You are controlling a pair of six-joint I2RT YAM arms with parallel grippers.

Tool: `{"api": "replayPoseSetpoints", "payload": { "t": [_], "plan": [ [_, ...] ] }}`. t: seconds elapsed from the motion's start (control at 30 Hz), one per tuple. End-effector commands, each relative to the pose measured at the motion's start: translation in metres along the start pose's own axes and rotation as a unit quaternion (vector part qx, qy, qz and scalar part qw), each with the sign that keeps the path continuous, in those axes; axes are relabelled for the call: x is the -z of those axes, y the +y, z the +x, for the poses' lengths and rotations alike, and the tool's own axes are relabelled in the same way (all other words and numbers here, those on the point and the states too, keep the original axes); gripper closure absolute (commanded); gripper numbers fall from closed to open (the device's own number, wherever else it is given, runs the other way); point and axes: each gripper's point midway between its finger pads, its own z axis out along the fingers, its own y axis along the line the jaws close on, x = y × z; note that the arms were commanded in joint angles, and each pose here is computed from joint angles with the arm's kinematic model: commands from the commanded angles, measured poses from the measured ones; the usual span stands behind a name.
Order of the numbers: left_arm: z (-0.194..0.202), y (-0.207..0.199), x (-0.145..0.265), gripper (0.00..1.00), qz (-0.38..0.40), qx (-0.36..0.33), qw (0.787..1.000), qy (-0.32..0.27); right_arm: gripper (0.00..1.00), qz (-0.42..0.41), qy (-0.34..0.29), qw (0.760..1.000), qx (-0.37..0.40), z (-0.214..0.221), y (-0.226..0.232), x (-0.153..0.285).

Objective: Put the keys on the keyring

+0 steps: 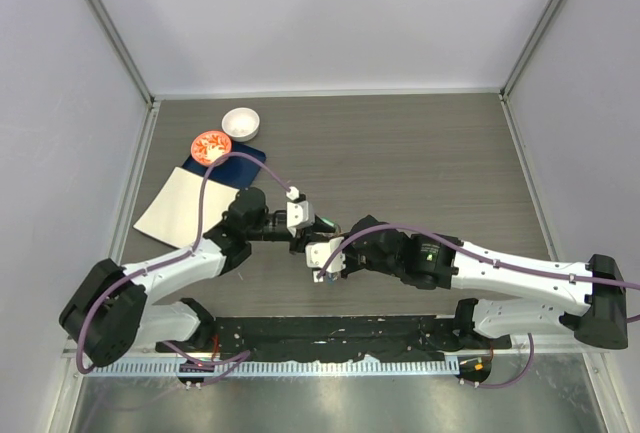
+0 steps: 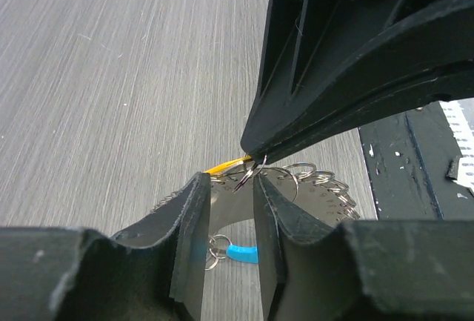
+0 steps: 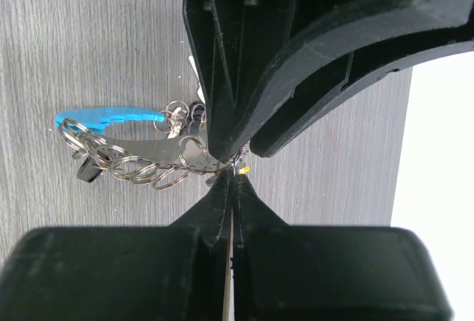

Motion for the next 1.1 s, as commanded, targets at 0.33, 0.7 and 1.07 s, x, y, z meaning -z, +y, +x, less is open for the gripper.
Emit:
{"api": "replayPoseSetpoints", "payload": {
  "t": [0.33, 0.7, 1.07],
  "plan": [
    [-0.012, 0.003, 0.006, 1.0, 0.006, -0.011, 1.0, -0.021, 0.99, 0.035, -0.02, 0.999, -0.014, -0.012, -0.02, 0.019],
    [-0.05, 0.014, 0.018, 1.0, -0.056, 0.066, 0.989, -0.117, 0.99, 0.035, -0.026, 0.997, -0.061, -0.003, -0.007, 0.019],
    [-0.074, 0.04, 0.029, 0.93, -0.141, 0.134, 0.965, -0.174, 0.99, 0.054, -0.024, 0.996, -0.073, -0.004, -0.007, -0.007]
  ]
}}
